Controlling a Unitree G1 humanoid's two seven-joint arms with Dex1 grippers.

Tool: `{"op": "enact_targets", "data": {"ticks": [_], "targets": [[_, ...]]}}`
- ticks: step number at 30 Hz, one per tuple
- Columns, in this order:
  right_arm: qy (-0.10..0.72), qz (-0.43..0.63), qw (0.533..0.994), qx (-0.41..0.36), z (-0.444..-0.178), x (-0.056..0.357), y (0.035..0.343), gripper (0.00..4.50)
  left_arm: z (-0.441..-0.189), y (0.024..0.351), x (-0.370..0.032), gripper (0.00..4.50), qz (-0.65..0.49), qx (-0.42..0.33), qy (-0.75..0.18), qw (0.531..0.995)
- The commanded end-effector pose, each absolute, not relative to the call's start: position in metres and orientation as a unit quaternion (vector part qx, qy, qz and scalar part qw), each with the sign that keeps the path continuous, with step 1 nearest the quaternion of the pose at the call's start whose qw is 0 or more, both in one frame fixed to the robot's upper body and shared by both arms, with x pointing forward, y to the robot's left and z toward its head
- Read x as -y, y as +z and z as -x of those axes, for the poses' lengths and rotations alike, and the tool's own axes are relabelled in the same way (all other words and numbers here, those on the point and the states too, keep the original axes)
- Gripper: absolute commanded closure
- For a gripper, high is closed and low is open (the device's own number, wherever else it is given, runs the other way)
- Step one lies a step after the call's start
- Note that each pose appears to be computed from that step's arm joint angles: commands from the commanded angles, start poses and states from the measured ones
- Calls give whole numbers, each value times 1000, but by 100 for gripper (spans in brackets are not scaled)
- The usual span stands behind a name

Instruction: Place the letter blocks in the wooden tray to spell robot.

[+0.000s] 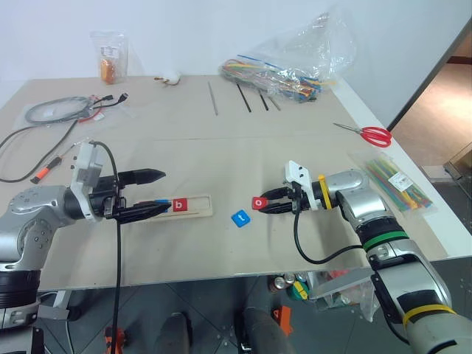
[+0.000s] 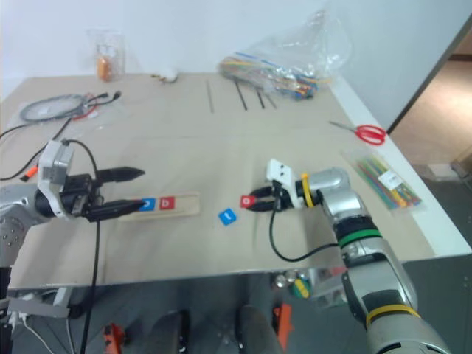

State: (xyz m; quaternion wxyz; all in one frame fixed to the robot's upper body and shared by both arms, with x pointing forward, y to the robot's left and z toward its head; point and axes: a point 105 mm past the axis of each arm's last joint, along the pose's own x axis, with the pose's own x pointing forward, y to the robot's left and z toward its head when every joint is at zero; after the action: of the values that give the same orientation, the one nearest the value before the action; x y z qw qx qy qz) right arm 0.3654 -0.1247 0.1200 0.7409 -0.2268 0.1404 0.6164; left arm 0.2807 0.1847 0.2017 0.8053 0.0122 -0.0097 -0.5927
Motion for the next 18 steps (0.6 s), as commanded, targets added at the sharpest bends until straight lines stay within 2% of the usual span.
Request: {"op": "enact_targets", "data": {"ticks": [1, 9, 14, 18], "targets": [[621, 221, 744, -114, -364, 124, 132, 333, -277, 212, -186, 0, -31, 30, -590, 806], [609, 212, 759, -92, -365, 111, 144, 333, -275, 214, -204, 0, -28, 17, -577, 816], [644, 221, 730, -56, -354, 81, 171, 333, -267, 210, -226, 0, -42, -25, -575, 817], [664, 257, 701, -45, -354, 56, 180, 333, -268, 209, -236, 0, -55, -32, -568, 821]]}}
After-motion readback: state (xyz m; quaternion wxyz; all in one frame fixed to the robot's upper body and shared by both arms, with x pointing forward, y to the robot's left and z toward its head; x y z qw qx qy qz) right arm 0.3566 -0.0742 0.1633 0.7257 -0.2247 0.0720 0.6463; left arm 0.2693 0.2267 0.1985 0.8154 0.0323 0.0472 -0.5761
